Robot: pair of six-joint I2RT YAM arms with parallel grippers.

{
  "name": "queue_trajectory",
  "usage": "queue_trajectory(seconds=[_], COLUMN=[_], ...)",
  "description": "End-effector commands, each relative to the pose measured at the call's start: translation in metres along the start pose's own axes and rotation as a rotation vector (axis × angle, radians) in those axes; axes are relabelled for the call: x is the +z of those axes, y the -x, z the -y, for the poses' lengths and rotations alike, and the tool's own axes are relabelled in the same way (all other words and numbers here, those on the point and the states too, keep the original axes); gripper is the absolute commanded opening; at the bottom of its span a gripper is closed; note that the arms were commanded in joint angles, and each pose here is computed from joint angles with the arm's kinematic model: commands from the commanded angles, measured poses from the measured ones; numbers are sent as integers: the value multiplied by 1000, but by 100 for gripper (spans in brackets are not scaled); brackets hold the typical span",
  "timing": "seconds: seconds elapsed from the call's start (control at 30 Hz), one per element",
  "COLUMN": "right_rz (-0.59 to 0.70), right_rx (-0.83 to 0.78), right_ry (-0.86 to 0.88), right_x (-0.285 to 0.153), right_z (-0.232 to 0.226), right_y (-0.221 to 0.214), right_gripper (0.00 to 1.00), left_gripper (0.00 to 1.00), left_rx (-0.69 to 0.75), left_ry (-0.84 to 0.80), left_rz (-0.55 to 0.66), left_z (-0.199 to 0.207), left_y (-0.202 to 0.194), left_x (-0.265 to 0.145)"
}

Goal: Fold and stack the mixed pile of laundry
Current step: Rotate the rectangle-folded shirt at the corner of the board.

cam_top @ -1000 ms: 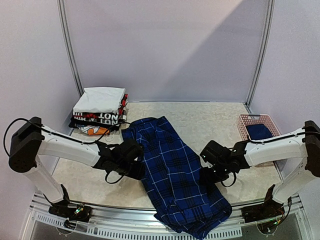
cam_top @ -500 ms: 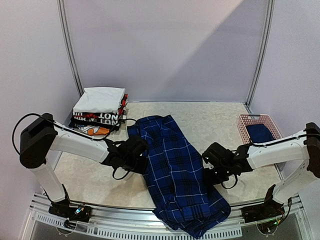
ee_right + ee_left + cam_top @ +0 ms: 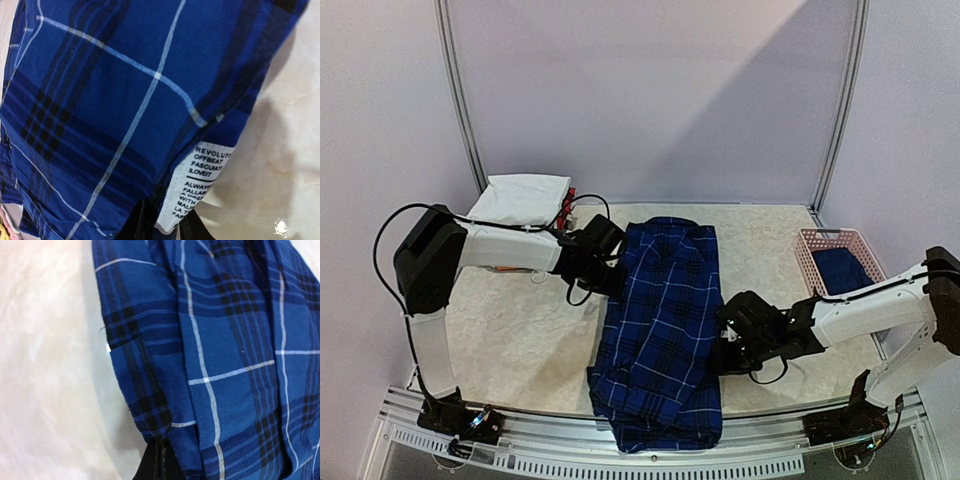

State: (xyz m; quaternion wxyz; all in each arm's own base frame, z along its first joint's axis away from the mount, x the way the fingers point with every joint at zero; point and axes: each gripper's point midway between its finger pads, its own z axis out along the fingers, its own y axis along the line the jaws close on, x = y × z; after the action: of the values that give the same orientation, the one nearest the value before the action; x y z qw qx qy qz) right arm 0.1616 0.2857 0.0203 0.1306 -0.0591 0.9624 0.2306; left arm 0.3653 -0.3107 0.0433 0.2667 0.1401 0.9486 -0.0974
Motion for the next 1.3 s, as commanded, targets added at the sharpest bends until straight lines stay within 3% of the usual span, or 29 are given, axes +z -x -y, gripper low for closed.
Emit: queue_trajectory(seconds=[0.0,0.13,0.33,0.47,0.77,1.0,1.27], right_rz=[-12,17,187,276,339,320,255], right_rx=[-14,-42,-78,-77,-24,-14,-28], right_ry=[-9,-30,-35,-18,29,37,62], right_x=[-1,-22,-82,-108,-103,-82,-51], right_z=[-6,-6,-11,-15,-11,-8,-17], right_y=[1,8,38,53,97,131,160], right_gripper=[30,40,55,57,54,41,29], left_gripper=[5,21,58,66,65,62,55], left_rx=[38,47,67,84,147,169,195], left_ry=[34,62,80,74,-76,-249,-337], left_rz=[-52,-42,17,49,25,-55,-111], left_z=[-12,-19,-23,-19,30,73,109], left_y=[-4,-2,13,17,-31,-81,-110], left_x=[5,-5,-41,-71,-105,-95,-84])
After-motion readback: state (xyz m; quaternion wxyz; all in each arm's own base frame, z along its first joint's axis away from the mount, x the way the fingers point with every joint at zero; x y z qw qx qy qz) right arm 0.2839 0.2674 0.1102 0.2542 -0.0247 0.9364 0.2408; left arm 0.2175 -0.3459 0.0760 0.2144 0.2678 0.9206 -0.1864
